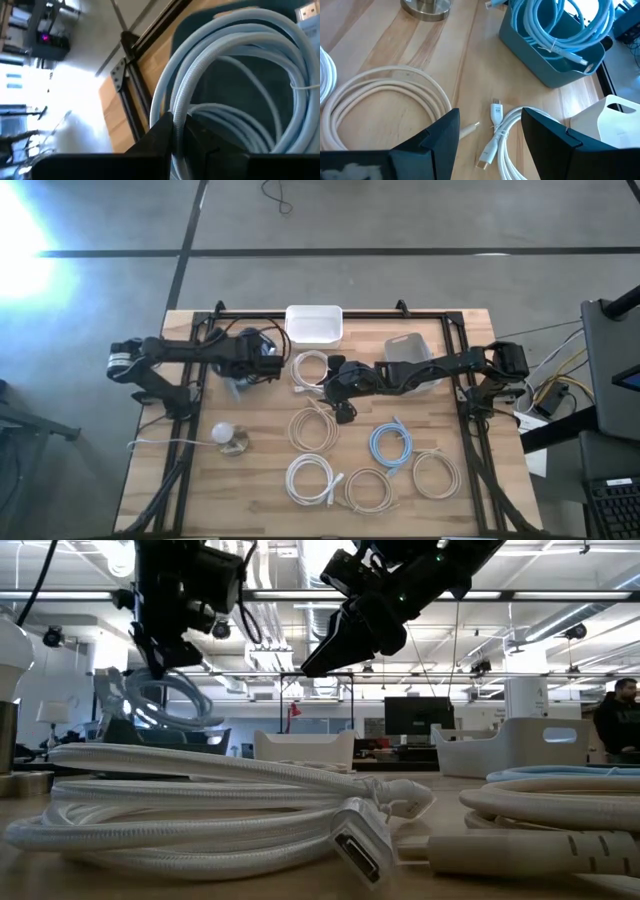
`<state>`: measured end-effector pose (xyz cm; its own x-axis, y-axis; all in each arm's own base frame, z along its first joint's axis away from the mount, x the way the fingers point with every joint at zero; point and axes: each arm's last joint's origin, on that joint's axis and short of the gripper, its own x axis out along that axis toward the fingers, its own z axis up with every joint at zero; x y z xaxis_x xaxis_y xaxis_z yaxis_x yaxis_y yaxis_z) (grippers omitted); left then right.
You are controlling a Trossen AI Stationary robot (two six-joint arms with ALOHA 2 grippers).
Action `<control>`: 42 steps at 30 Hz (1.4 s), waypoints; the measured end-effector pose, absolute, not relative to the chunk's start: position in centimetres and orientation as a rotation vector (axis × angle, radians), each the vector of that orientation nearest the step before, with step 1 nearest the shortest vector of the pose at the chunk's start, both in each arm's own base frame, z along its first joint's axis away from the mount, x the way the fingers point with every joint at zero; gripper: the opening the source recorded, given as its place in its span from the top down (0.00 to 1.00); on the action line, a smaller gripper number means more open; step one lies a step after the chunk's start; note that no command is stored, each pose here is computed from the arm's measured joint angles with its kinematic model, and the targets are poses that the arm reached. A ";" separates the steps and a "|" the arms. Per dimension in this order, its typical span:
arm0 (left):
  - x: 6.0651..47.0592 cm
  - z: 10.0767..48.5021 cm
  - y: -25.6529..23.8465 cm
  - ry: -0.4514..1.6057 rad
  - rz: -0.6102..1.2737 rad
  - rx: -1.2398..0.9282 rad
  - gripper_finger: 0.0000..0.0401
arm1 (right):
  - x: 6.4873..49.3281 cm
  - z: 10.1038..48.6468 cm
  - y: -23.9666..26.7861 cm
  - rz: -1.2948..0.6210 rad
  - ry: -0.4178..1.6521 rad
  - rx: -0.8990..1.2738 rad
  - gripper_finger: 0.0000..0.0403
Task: Sort HDMI cables
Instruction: Put the bottom blue hdmi cable into the blue bin
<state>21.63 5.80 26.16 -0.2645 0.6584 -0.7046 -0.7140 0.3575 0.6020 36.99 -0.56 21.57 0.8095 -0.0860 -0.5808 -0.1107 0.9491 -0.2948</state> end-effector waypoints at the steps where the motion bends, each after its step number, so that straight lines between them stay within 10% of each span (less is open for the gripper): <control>1: 21.5 26.0 6.0 1.298 1.319 -0.060 0.91 | 37.0 21.5 -0.6 0.014 0.631 -0.325 0.48; 27: 20.8 24.2 9.5 1.387 1.288 -0.106 0.90 | 37.0 21.5 -0.6 0.015 0.631 -0.328 0.48; 42: 20.8 24.1 10.5 1.427 1.226 -0.075 0.67 | 37.0 21.5 -0.6 0.015 0.631 -0.328 0.48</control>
